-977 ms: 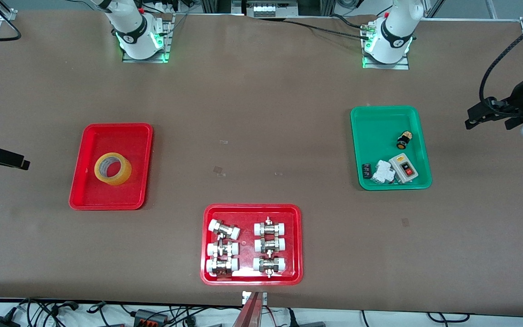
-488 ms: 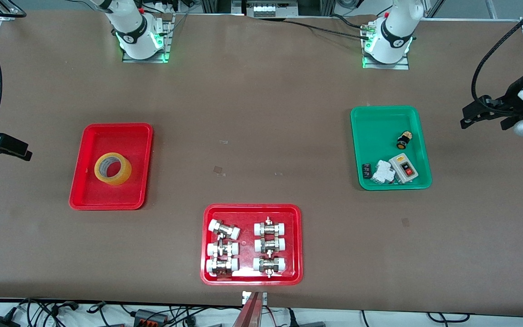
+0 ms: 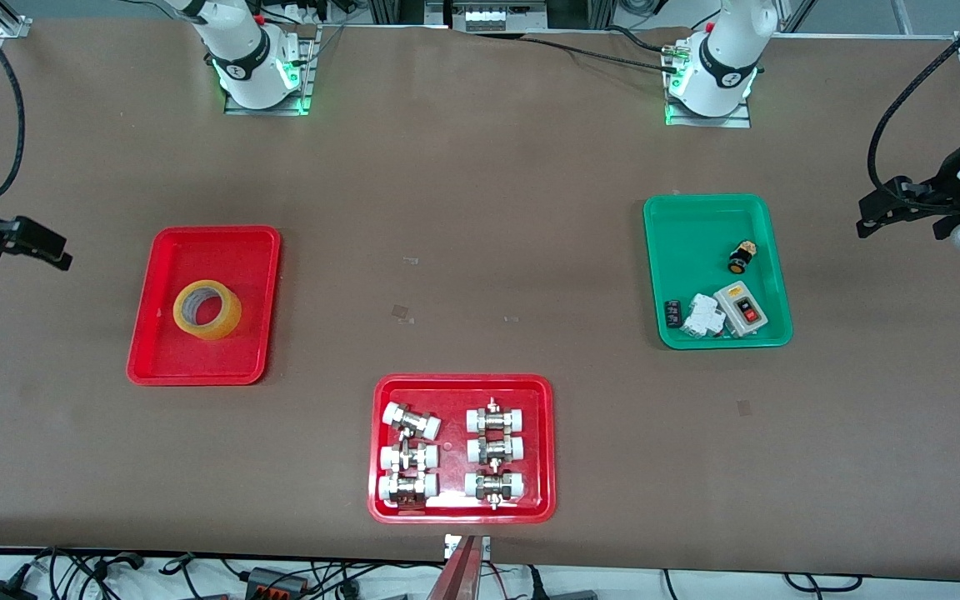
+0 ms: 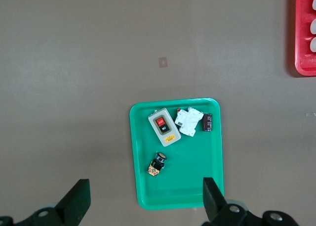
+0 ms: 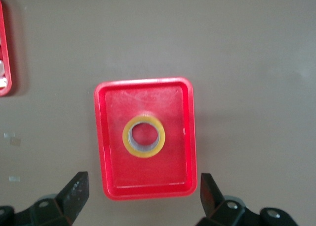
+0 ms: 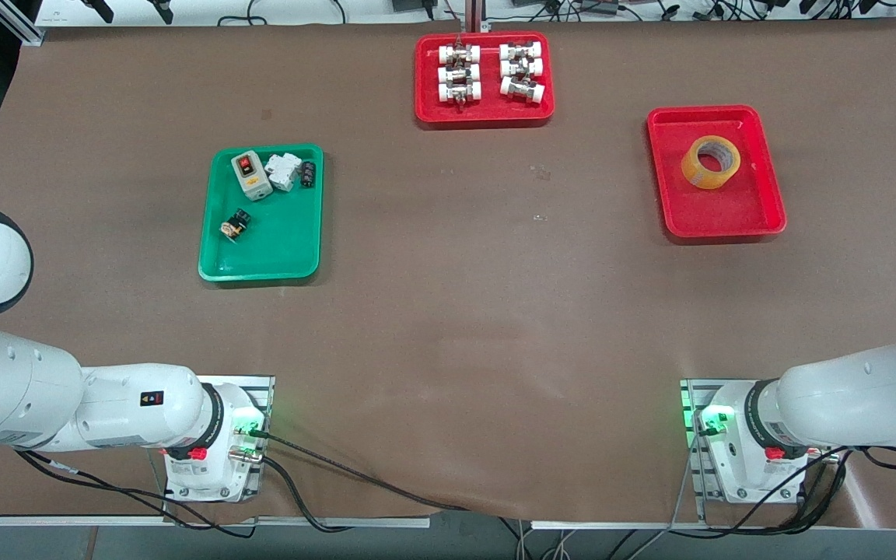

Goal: Left arm passes tape to right arm into tray

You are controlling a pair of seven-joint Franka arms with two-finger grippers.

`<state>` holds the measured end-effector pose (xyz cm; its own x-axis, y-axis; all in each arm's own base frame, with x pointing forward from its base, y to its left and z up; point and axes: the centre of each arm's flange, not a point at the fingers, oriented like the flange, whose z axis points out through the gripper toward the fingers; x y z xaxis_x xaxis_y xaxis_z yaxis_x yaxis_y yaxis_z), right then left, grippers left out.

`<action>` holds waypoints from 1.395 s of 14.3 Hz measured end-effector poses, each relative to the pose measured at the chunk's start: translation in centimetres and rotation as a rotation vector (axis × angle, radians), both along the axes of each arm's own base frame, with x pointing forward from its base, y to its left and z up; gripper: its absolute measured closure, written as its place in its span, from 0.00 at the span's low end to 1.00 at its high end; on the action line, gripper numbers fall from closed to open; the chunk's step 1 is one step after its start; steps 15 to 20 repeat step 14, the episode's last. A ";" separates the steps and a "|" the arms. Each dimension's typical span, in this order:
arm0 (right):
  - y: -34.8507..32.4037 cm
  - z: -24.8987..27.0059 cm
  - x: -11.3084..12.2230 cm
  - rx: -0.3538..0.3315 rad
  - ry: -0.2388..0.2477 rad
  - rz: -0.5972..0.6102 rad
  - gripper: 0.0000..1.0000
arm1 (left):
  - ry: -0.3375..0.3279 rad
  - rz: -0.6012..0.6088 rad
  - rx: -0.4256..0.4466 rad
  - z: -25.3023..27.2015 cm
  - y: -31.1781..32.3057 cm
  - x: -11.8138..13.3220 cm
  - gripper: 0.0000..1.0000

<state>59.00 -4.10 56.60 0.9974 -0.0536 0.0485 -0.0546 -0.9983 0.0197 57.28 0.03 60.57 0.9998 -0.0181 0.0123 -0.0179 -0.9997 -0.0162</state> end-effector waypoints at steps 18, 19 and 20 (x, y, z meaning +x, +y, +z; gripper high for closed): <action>0.7 1.3 -2.8 0.006 0.021 0.012 0.00 | 0.000 -0.001 0.000 0.0 0.0 0.0 0.00; 0.7 1.3 -2.8 0.006 0.021 0.012 0.00 | 0.000 -0.001 0.000 0.0 0.0 0.0 0.00; 0.7 1.3 -2.8 0.006 0.021 0.012 0.00 | 0.000 -0.001 0.000 0.0 0.0 0.0 0.00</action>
